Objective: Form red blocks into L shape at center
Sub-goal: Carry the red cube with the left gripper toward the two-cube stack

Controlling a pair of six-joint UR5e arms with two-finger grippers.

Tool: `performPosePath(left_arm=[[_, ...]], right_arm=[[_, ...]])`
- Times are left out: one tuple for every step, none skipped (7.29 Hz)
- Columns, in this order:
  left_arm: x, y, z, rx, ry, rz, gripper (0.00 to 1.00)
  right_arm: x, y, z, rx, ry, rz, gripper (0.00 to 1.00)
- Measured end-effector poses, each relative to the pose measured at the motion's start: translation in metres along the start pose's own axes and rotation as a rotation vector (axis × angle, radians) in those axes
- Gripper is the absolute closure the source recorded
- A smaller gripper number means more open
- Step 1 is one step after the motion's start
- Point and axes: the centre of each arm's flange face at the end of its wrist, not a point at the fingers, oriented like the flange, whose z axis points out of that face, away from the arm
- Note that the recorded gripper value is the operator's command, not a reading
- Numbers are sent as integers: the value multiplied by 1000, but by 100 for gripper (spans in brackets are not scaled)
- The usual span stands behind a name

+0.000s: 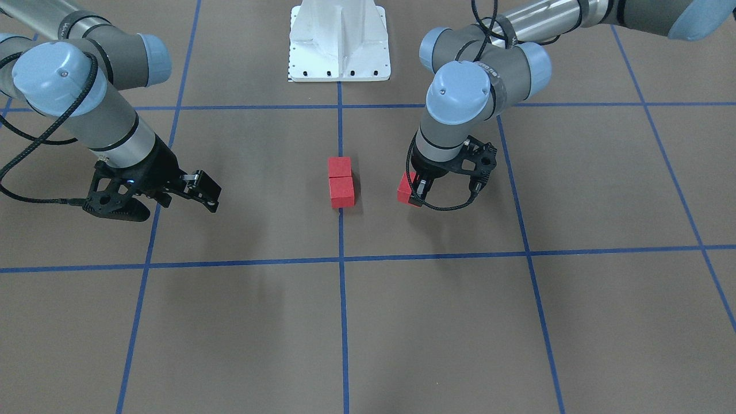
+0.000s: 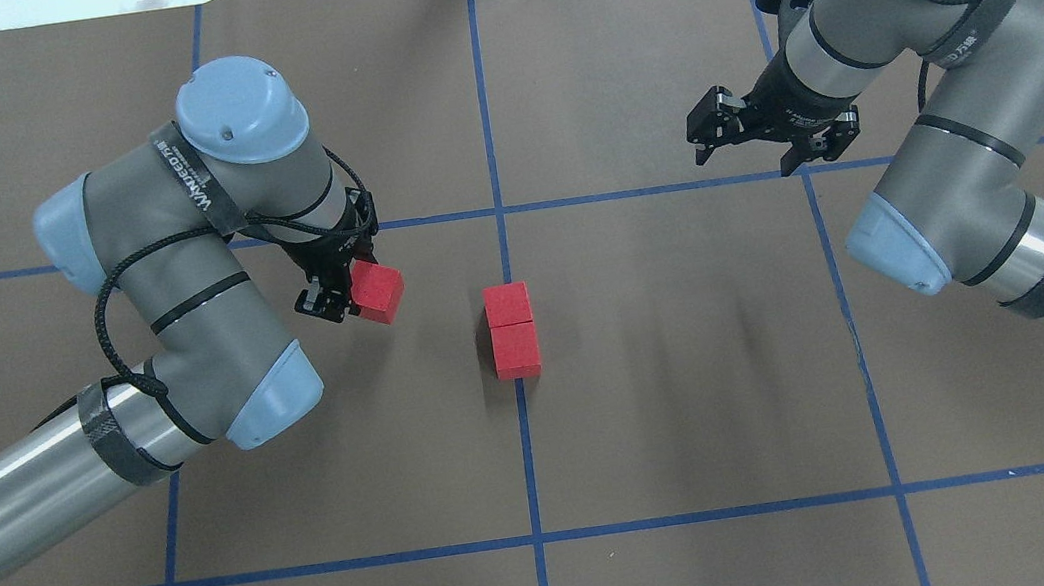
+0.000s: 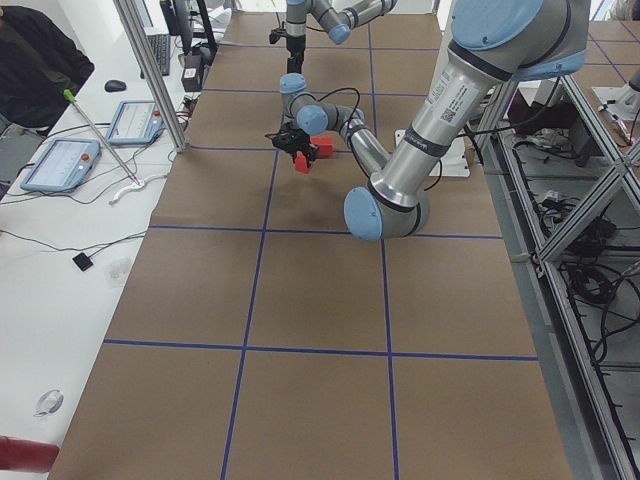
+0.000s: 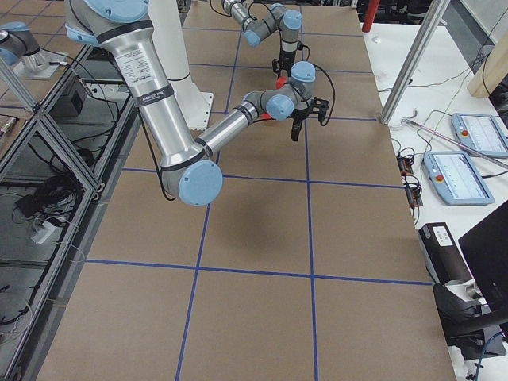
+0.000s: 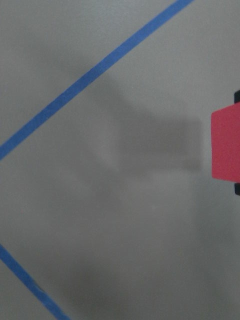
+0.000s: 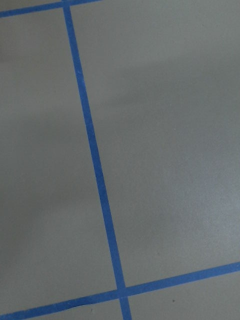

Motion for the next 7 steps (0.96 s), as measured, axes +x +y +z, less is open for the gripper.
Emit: performPosePath(left_arm=[[0, 13, 4, -3, -5, -67, 100], [0, 21, 6, -7, -7, -103, 100], [0, 26, 8, -10, -9, -117, 100], [1, 31, 9, -10, -11, -124, 100], [4, 34, 12, -8, -16, -139, 100], [7, 36, 16, -6, -19, -175, 100], [7, 39, 18, -9, -20, -216, 100]], right_arm=[[0, 0, 0, 0, 1, 0, 0], [1, 0, 0, 0, 1, 1, 0], [1, 0, 1, 0, 2, 1, 0], [2, 0, 2, 0, 4, 2, 0], [2, 0, 2, -1, 6, 3, 0], [2, 0, 2, -1, 6, 3, 0], [2, 0, 2, -1, 5, 3, 0]])
